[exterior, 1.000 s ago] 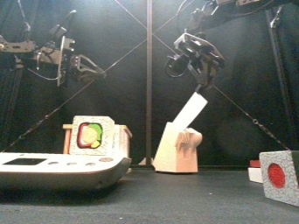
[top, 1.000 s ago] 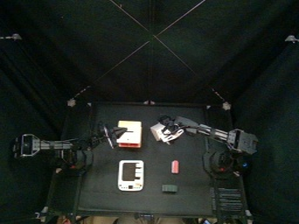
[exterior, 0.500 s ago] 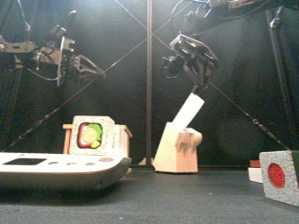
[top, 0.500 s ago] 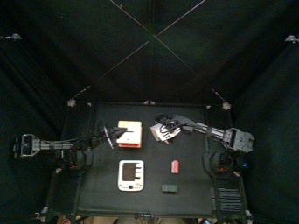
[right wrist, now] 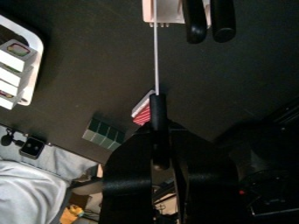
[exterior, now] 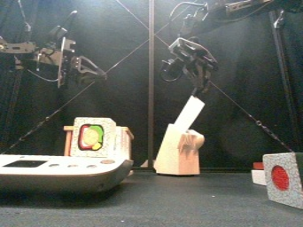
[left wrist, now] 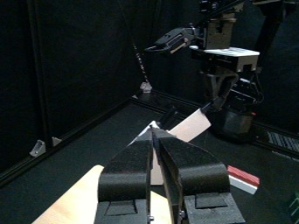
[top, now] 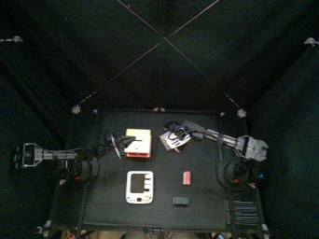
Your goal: Put cleaver in holder
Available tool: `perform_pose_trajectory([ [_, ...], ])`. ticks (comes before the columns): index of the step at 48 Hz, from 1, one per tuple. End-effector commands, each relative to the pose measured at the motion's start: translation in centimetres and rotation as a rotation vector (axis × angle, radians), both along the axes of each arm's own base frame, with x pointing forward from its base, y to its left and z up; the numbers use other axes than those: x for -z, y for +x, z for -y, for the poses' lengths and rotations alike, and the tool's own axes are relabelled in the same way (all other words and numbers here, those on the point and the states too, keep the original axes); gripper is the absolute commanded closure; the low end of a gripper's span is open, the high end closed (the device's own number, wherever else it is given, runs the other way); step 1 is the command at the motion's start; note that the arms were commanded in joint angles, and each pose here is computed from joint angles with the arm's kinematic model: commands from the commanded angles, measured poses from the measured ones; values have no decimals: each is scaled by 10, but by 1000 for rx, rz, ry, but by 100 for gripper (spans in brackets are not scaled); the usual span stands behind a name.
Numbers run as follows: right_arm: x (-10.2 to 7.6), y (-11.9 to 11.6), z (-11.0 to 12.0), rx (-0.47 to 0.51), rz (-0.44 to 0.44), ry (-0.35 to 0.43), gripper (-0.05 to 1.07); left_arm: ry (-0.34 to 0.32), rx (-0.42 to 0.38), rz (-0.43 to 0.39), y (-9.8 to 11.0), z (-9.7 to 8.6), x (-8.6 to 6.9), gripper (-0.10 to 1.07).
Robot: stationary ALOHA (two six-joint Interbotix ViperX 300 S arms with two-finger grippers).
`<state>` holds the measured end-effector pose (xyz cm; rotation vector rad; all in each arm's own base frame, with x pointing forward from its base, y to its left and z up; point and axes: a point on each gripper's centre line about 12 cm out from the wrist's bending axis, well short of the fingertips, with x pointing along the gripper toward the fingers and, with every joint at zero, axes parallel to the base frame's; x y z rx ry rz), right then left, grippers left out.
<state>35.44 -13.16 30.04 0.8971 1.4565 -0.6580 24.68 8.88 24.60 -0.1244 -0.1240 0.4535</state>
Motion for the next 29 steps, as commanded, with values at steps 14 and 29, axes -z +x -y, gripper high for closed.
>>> perform_pose_trajectory([
  [14,-17,4,7,9,51,-26,63,4,-5,11,1,-1,-3,48],
  [29,-17,3,11,13,39,-56,44,4,-5,13,1,-1,-4,48],
])
